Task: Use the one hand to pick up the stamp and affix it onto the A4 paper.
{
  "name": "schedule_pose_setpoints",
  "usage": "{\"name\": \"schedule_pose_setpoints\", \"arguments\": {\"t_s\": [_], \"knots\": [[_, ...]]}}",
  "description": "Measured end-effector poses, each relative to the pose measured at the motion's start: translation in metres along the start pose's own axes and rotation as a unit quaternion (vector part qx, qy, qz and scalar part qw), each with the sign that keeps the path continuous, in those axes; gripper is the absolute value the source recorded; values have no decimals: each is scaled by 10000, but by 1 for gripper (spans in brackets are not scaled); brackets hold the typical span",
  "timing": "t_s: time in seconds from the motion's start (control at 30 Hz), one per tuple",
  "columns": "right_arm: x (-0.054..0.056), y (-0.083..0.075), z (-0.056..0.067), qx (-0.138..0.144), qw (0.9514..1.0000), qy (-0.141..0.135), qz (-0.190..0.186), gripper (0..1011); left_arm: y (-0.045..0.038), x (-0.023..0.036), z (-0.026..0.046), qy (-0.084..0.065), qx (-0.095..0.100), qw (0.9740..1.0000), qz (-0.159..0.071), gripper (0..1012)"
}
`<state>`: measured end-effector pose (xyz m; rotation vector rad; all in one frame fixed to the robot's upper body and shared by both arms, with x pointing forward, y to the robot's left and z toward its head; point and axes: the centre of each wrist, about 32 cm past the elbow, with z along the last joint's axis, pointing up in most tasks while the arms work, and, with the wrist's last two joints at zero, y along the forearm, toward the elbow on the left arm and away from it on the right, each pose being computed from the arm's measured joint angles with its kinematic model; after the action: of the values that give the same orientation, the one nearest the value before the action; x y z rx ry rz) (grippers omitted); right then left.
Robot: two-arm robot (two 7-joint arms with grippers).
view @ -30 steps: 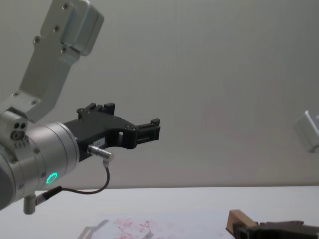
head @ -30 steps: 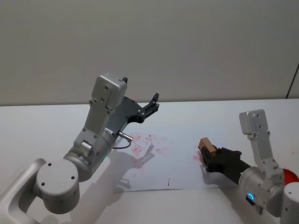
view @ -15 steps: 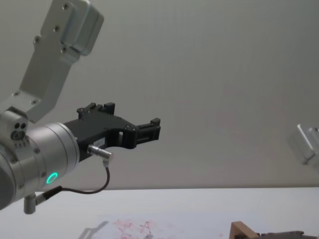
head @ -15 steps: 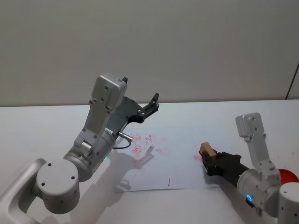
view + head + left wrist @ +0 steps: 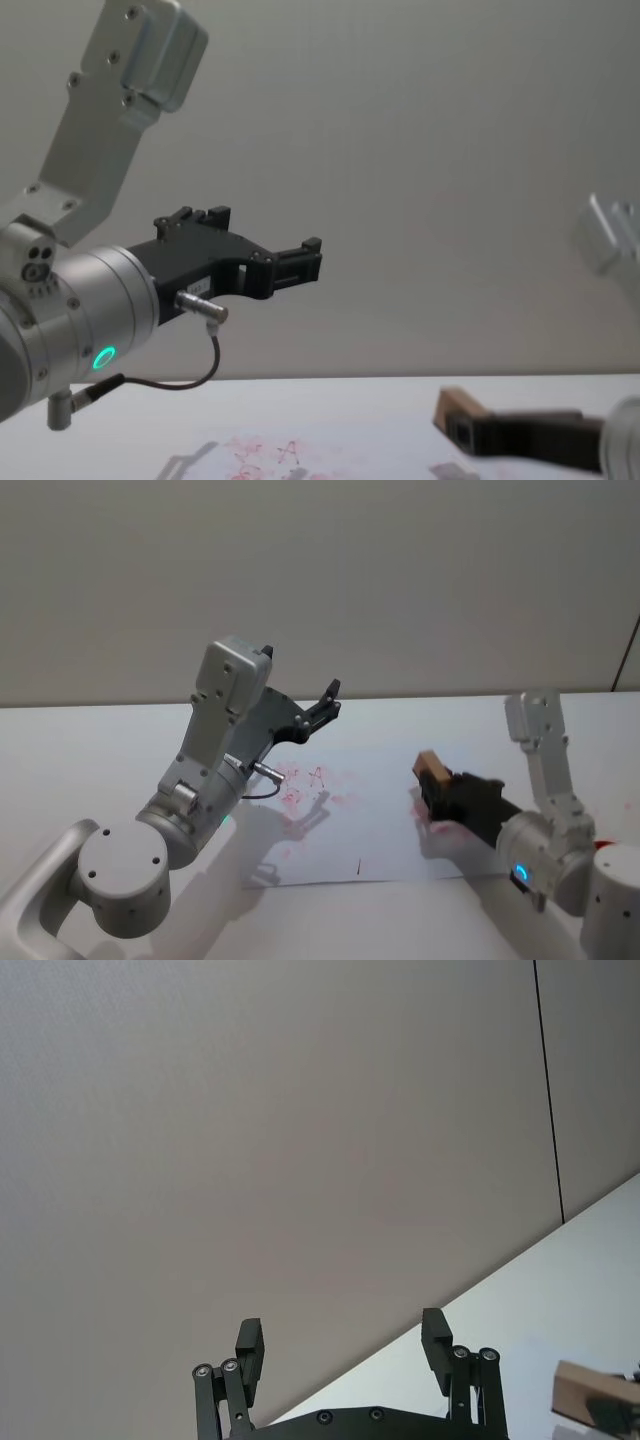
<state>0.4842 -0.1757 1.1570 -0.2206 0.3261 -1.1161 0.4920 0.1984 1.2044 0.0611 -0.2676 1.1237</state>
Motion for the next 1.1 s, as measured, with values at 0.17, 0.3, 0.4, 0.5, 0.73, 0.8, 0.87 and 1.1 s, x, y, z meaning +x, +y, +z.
{"name": "schedule_pose_setpoints", "arguments": {"t_s": [0.17,0.3,0.4,0.5,0.73,0.8,0.87,1.1], "knots": [[-37,-16,193,359,9992,160,66,220,0,0,0,0,0,10000,0,1001],[-22,-83,356,643,9975,273,52,220,0,0,0,0,0,10000,0,1001],[18,-151,426,759,9967,295,-3,220,0,0,0,0,0,10000,0,1001],[78,-242,460,817,9962,279,-92,220,0,0,0,0,0,10000,0,1001],[250,-495,423,771,9961,167,-395,220,0,0,0,0,0,10000,0,1001],[308,-586,382,710,9962,110,-500,220,0,0,0,0,0,10000,0,1001],[350,-654,357,670,9961,54,-572,220,0,0,0,0,0,10000,0,1001],[496,-914,211,435,9955,-162,-822,220,0,0,0,0,0,10000,0,1001]]}}
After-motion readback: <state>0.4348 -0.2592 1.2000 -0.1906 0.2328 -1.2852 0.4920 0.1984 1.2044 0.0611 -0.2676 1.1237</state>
